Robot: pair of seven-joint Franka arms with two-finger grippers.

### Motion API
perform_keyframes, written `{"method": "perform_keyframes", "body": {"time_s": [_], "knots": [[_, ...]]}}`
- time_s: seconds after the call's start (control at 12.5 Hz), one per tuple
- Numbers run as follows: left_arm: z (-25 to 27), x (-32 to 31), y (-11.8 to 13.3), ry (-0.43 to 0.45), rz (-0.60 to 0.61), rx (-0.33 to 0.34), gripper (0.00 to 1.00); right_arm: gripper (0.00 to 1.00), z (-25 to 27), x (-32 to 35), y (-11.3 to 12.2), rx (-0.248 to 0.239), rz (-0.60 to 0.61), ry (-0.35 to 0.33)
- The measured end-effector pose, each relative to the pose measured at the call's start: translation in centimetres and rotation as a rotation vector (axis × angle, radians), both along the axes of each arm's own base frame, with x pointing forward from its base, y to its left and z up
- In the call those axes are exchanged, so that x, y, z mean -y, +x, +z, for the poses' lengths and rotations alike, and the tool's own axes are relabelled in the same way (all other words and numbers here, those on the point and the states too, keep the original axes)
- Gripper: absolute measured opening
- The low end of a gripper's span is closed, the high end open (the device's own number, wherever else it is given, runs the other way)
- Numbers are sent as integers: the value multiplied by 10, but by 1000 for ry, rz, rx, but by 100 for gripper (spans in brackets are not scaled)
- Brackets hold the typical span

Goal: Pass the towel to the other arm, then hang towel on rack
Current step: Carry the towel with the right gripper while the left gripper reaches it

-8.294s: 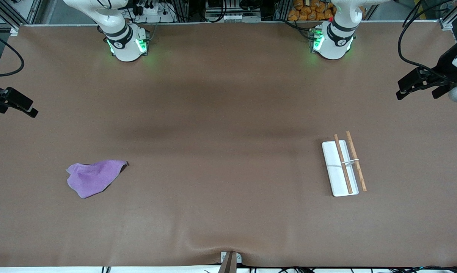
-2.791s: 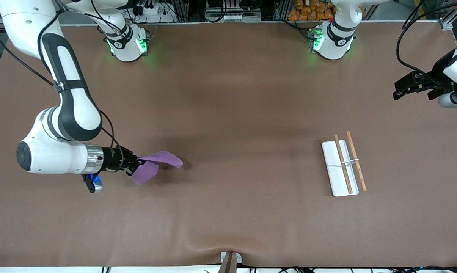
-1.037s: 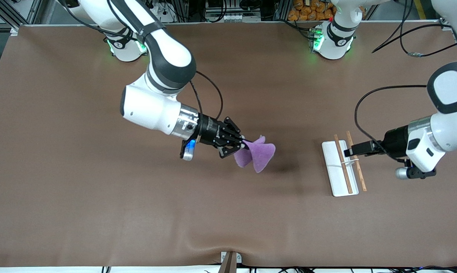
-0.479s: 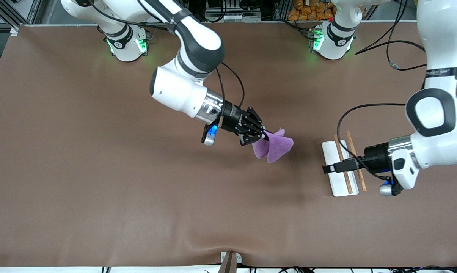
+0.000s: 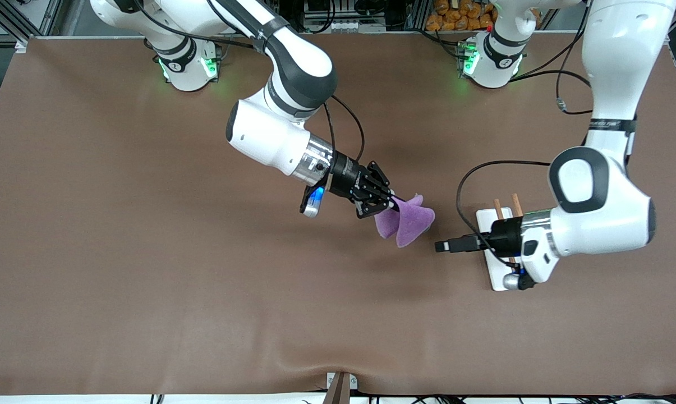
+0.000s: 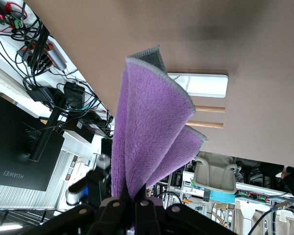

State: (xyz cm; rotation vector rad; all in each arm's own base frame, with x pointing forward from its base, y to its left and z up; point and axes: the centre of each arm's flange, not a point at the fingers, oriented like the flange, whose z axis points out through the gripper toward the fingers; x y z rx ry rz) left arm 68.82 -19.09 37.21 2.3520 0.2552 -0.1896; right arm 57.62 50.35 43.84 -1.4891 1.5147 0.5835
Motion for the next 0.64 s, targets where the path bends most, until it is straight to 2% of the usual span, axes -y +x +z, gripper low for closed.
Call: {"method": "perform_keyframes", "body": {"time_s": [0.24,0.56,0.64], "knots": [[-15,23,2,2,-3,-2,100,4,1,0,0,1,0,1],[-22,60,-1,0,-3,-40,100,4,1,0,1,2,-1,2],[-26,67,-3,2,-5,-41,96,4,2,0,1,3,-1,2]]}}
